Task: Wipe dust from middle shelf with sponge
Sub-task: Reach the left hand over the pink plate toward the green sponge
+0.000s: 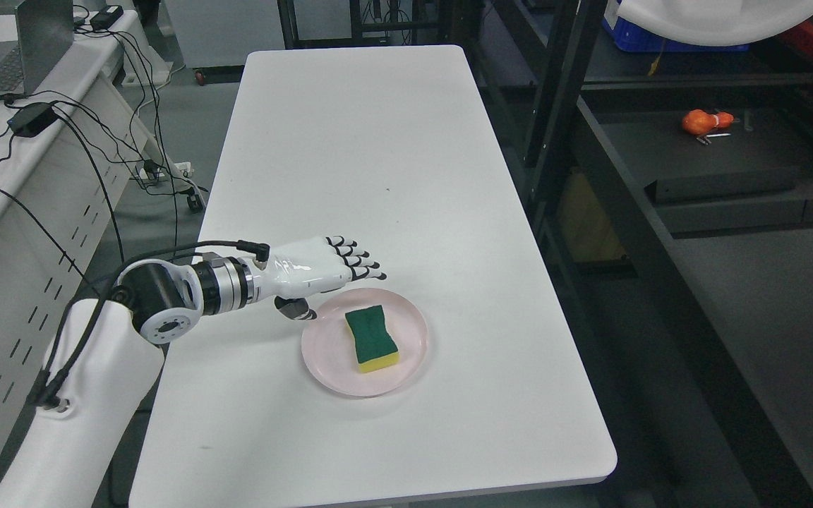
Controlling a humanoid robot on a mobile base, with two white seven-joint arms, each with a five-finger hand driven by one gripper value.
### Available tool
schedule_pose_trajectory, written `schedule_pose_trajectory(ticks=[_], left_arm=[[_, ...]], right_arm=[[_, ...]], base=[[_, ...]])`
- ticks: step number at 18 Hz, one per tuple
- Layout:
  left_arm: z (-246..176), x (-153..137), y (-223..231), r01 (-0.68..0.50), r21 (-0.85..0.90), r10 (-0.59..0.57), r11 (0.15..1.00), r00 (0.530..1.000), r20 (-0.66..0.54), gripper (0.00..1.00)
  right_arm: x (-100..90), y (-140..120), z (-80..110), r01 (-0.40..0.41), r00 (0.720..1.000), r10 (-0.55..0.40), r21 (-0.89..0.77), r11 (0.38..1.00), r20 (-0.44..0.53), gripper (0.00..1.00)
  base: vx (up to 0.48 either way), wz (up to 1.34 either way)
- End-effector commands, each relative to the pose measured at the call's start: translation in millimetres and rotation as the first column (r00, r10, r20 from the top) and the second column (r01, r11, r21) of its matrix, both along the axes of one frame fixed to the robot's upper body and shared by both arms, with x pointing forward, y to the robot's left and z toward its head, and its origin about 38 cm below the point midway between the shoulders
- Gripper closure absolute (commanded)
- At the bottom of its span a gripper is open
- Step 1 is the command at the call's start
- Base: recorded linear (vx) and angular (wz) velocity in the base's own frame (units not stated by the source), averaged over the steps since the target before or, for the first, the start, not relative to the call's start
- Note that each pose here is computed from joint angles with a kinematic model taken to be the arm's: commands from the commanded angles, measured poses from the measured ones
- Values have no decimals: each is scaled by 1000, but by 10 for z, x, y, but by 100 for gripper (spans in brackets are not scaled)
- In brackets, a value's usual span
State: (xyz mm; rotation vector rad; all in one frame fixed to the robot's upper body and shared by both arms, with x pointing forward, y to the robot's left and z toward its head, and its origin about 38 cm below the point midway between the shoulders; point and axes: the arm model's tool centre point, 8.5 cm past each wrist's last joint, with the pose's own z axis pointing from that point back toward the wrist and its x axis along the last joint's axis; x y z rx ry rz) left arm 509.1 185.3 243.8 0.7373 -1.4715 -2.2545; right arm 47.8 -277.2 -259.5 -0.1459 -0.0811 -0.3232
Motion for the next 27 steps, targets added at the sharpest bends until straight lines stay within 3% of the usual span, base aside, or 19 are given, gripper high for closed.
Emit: schedule_pose_trajectory(ticks=[1, 8, 14, 21, 27], left_arm=[[-243, -13, -180, 33, 53, -31, 998, 998, -53, 8], [-420, -32, -494, 76, 45, -70, 996, 991, -112, 13], [-525, -24, -509, 71, 61, -61, 996, 987, -151, 16], [-555, -17, -444, 53, 102, -33, 993, 981, -189, 36], [-400, 60, -346, 2, 28, 3, 1000, 984, -179, 57]], right_arm=[[-8, -101, 8, 5, 999, -5, 2, 1000, -50, 0], [-8, -101, 8, 5, 999, -5, 2, 1000, -50, 0], [-18, -101, 8, 5, 999, -5, 2, 1000, -52, 0], [-8, -101, 8, 5, 999, -5, 2, 1000, -50, 0], [-18, -101, 8, 5, 999, -5, 2, 1000, -52, 0]], base=[[0, 0], [0, 0], [0, 0], [0, 0], [0, 0]])
